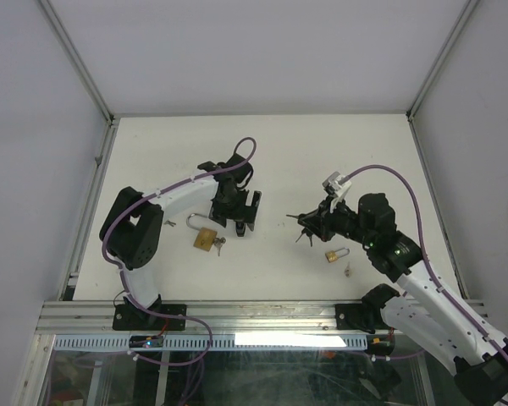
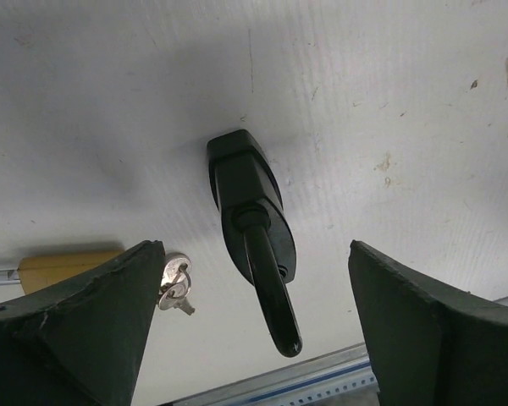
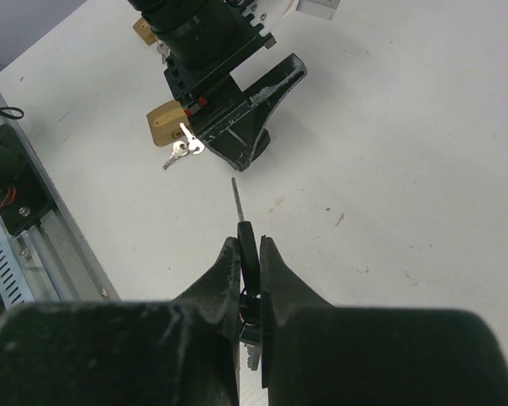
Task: Unlock with the key
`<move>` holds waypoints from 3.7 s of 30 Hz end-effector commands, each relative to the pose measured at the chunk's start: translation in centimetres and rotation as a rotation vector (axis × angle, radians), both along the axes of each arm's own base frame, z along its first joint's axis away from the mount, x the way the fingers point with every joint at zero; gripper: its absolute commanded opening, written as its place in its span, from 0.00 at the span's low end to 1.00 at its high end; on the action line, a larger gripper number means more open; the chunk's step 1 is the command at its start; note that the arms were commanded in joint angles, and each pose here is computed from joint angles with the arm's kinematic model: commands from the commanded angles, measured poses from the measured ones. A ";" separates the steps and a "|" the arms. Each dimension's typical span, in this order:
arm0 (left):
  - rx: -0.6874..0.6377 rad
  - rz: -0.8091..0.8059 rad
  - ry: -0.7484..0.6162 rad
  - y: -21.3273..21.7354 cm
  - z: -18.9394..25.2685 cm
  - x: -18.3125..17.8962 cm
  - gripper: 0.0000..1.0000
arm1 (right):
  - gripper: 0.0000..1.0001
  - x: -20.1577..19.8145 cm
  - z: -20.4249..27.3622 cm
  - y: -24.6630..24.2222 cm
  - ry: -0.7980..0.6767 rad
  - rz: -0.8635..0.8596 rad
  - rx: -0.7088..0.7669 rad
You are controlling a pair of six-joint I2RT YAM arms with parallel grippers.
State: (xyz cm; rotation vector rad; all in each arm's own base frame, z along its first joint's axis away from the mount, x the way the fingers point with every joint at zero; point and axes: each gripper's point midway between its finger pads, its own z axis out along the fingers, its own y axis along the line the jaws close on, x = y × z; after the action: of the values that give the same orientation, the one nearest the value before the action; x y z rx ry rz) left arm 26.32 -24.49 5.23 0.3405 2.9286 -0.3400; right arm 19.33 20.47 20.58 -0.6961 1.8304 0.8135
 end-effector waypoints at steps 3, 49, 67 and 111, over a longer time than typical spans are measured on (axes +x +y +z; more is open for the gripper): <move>-0.034 0.004 -0.073 -1.4 1.2 1.3 0.79 | 0.00 0.8 3.4 0.4 -0.093 0.007 0.037; -1.335 -1.339 -0.991 -5.6 42.7 -9.2 0.00 | 0.00 -4.8 26.7 -0.2 -0.460 0.163 0.388; -1.407 -1.341 -0.955 -7.9 44.0 -10.8 0.00 | 0.00 -4.9 27.1 0.7 -0.478 0.219 0.444; -1.356 -1.227 -0.984 -9.4 42.3 -8.6 0.00 | 0.00 -4.3 26.0 2.1 -0.446 0.283 0.437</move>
State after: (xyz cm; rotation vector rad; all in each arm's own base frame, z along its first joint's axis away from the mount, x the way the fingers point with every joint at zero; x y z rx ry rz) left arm 17.57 -33.52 45.46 1.4409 0.9110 -1.6005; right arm 16.23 22.53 44.62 -0.7481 1.2310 1.0870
